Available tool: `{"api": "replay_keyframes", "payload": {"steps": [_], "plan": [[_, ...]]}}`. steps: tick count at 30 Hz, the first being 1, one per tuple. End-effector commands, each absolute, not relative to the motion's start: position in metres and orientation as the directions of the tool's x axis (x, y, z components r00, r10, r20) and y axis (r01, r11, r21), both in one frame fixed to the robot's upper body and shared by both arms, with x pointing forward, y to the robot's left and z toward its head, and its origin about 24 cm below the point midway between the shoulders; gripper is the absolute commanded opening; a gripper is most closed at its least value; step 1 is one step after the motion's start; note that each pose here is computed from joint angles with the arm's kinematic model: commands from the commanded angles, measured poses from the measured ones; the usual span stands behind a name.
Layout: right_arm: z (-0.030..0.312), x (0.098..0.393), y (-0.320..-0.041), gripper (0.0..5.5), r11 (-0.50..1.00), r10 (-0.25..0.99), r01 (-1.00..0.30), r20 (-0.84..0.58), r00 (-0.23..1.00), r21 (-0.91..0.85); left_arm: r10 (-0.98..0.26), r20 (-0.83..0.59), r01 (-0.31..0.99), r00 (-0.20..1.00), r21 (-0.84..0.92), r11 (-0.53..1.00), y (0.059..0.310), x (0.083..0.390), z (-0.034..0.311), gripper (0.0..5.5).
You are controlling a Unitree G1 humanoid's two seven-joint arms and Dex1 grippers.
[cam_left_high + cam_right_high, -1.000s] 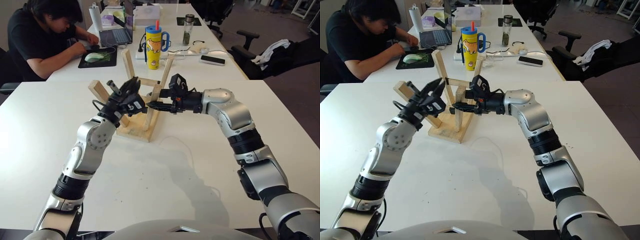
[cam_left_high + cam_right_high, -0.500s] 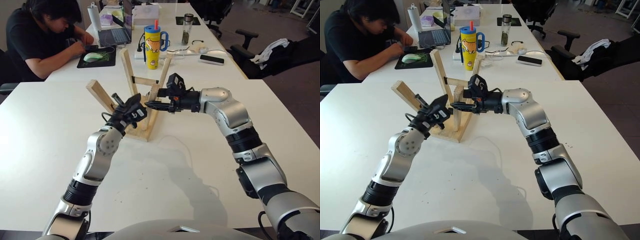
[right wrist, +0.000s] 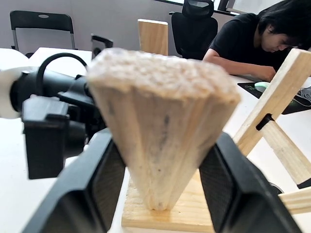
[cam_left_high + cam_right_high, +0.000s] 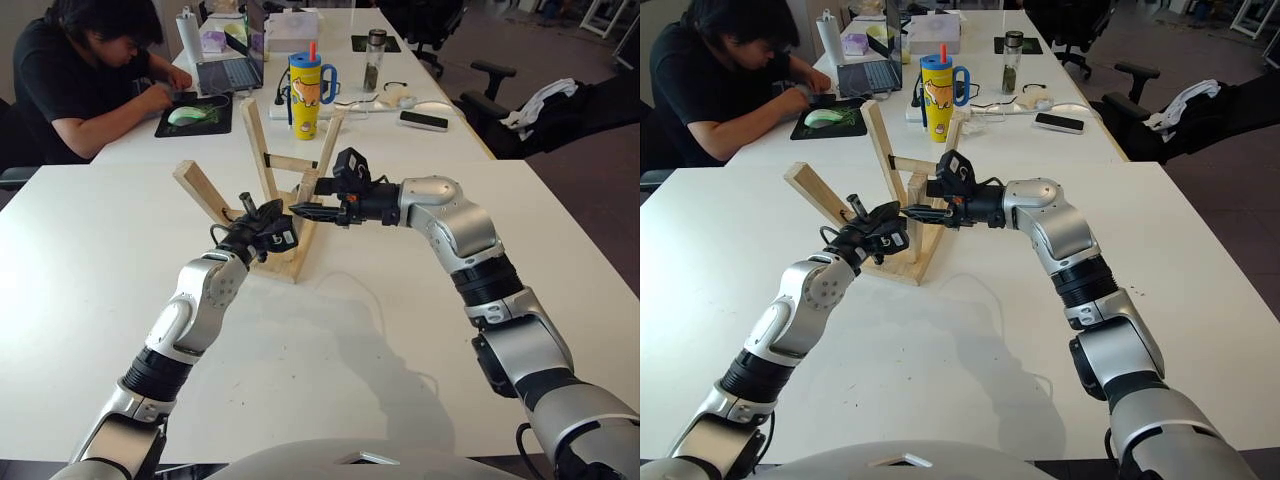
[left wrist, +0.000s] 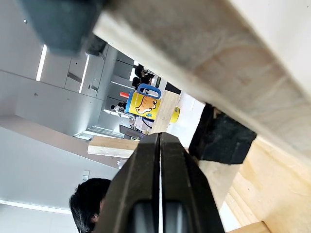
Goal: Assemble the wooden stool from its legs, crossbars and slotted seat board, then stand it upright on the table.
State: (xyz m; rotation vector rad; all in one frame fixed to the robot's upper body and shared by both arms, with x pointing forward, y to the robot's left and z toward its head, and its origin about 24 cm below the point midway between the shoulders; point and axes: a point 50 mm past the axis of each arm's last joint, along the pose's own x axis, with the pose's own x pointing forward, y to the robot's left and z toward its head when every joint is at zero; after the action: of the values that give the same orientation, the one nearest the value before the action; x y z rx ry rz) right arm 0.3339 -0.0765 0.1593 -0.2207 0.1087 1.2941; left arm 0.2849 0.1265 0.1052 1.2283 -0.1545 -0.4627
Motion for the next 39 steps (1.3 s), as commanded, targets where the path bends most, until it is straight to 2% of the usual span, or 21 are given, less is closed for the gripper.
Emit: {"api": "replay_keyframes", "payload": {"steps": [1, 3, 6, 10, 11, 13, 16, 19, 22, 24, 27, 28, 30, 32, 36, 39], "plan": [[0.094, 0.326, -0.089, 2.07, 0.312, 0.854, -0.95, -0.446, 0.268, 0.026, -0.398, -0.103, 0.316, 0.912, 0.795, 0.518, 0.128, 0.282, 0.098, 0.0], [0.097, 0.326, -0.09, 2.07, 0.311, 0.867, -0.95, -0.415, 0.276, 0.019, -0.381, 0.117, 0.174, 0.917, 0.742, 0.647, 0.127, 0.285, 0.134, 0.0], [0.104, 0.326, -0.089, 2.07, 0.296, 0.898, -0.955, -0.339, 0.28, -0.004, -0.325, 0.405, -0.007, 0.855, 0.635, 0.772, 0.133, 0.276, 0.182, 0.0], [0.12, 0.325, -0.089, 2.07, 0.287, 0.946, -0.957, -0.143, 0.29, -0.041, -0.199, 0.616, -0.191, 0.762, 0.508, 0.84, 0.155, 0.265, 0.23, 0.0], [0.122, 0.325, -0.089, 2.44, 0.284, 0.951, -0.957, -0.114, 0.288, -0.053, -0.176, 0.638, -0.224, 0.749, 0.494, 0.84, 0.161, 0.264, 0.238, 0.0], [0.127, 0.325, -0.09, 2.74, 0.291, 0.952, -0.952, -0.069, 0.297, -0.094, -0.143, 0.654, -0.271, 0.742, 0.489, 0.829, 0.174, 0.27, 0.252, 0.0], [0.136, 0.326, -0.09, 3.18, 0.318, 0.946, -0.934, -0.013, 0.324, -0.163, -0.111, 0.601, -0.283, 0.792, 0.521, 0.805, 0.192, 0.283, 0.25, 0.0], [0.143, 0.328, -0.092, 3.22, 0.347, 0.936, -0.918, 0.01, 0.352, -0.194, -0.053, 0.555, -0.3, 0.83, 0.526, 0.796, 0.212, 0.292, 0.241, 0.0], [0.125, 0.326, -0.108, 3.22, 0.379, 0.913, -0.909, -0.091, 0.398, -0.176, 0.06, 0.525, -0.363, 0.849, 0.497, 0.788, 0.242, 0.297, 0.237, 0.0], [0.097, 0.319, -0.124, 3.22, 0.414, 0.877, -0.901, -0.211, 0.432, -0.128, 0.151, 0.463, -0.402, 0.873, 0.51, 0.761, 0.272, 0.302, 0.225, 0.0], [0.071, 0.315, -0.143, 3.22, 0.531, 0.803, -0.844, -0.279, 0.527, -0.068, 0.167, 0.205, -0.26, 0.964, 0.616, 0.744, 0.297, 0.314, 0.177, 0.0], [0.066, 0.315, -0.147, 3.22, 0.582, 0.774, -0.812, -0.276, 0.57, -0.047, 0.123, 0.071, -0.139, 0.99, 0.664, 0.735, 0.296, 0.316, 0.15, 0.0], [0.061, 0.313, -0.148, 3.22, 0.637, 0.743, -0.771, -0.258, 0.617, -0.009, -0.01, -0.212, 0.161, 0.977, 0.707, 0.688, 0.28, 0.313, 0.098, 0.0], [0.058, 0.315, -0.148, 3.22, 0.678, 0.716, -0.734, -0.243, 0.654, 0.022, -0.119, -0.368, 0.352, 0.922, 0.672, 0.652, 0.261, 0.305, 0.066, 0.0], [0.05, 0.317, -0.138, 3.22, 0.714, 0.676, -0.7, -0.277, 0.683, 0.014, -0.234, -0.524, 0.554, 0.819, 0.615, 0.561, 0.239, 0.294, 0.033, 0.0], [0.044, 0.317, -0.123, 3.22, 0.713, 0.67, -0.701, -0.299, 0.679, 0.007, -0.289, -0.596, 0.65, 0.749, 0.579, 0.492, 0.228, 0.288, 0.024, 0.0]]}}
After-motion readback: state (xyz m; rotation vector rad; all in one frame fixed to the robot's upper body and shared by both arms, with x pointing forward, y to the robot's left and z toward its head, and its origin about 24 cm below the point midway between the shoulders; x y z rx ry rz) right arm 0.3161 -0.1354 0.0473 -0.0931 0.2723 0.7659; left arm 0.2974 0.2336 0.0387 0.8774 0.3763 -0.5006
